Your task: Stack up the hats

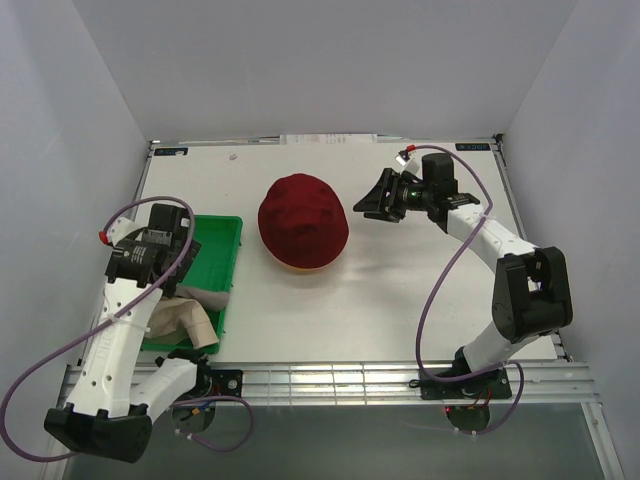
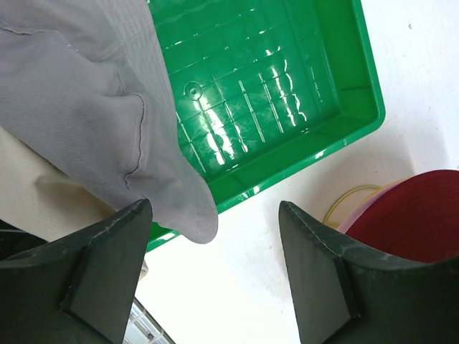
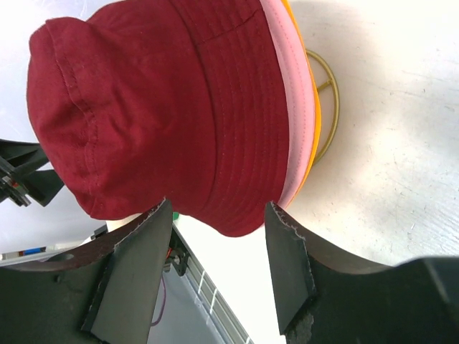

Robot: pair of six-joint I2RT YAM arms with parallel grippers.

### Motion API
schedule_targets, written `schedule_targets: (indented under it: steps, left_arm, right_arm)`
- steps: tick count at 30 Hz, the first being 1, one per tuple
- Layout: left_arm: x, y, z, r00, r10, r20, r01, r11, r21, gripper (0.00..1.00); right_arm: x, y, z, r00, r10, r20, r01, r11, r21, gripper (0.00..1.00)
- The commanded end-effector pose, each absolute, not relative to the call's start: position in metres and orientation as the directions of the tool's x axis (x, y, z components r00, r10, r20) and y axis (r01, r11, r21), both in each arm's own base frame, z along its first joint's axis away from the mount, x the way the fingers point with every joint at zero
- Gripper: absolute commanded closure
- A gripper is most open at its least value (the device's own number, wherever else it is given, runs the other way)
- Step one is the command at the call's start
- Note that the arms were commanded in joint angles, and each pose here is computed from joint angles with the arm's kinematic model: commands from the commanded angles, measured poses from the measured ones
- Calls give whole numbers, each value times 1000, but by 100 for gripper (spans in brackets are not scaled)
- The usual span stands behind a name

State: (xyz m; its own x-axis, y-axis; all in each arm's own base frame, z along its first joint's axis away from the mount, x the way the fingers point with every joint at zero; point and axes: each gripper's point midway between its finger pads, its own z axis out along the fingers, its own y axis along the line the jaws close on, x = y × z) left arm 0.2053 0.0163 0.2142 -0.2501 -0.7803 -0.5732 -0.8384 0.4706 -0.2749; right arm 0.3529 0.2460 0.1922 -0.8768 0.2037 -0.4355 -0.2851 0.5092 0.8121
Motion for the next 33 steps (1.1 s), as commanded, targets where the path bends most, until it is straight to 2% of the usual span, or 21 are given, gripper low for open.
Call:
schedule_targets:
  steps: [1, 25, 29, 32, 33]
  left_arm:
    - [187, 21, 215, -245, -783, -572, -850, 457, -262, 18]
    - [167, 25, 170, -221, -809, -545, -905, 378, -195, 18]
    - [172, 25, 165, -222, -808, -546, -909, 374, -183, 24]
    - [177, 25, 162, -226, -803, -551, -908, 379, -179, 33]
    - [179, 25, 161, -229, -801, -553, -907, 382, -178, 40]
  right_arm:
    - [347, 247, 205, -856, 191, -480, -338, 495, 800, 40]
    - [340, 247, 178, -884, 173, -435, -300, 503, 810, 43]
    - [340, 247, 174, -889, 172, -424, -291, 503, 814, 44]
    - [338, 246, 172, -894, 174, -414, -281, 503, 817, 45]
    - [337, 247, 171, -895, 171, -412, -281, 503, 818, 45]
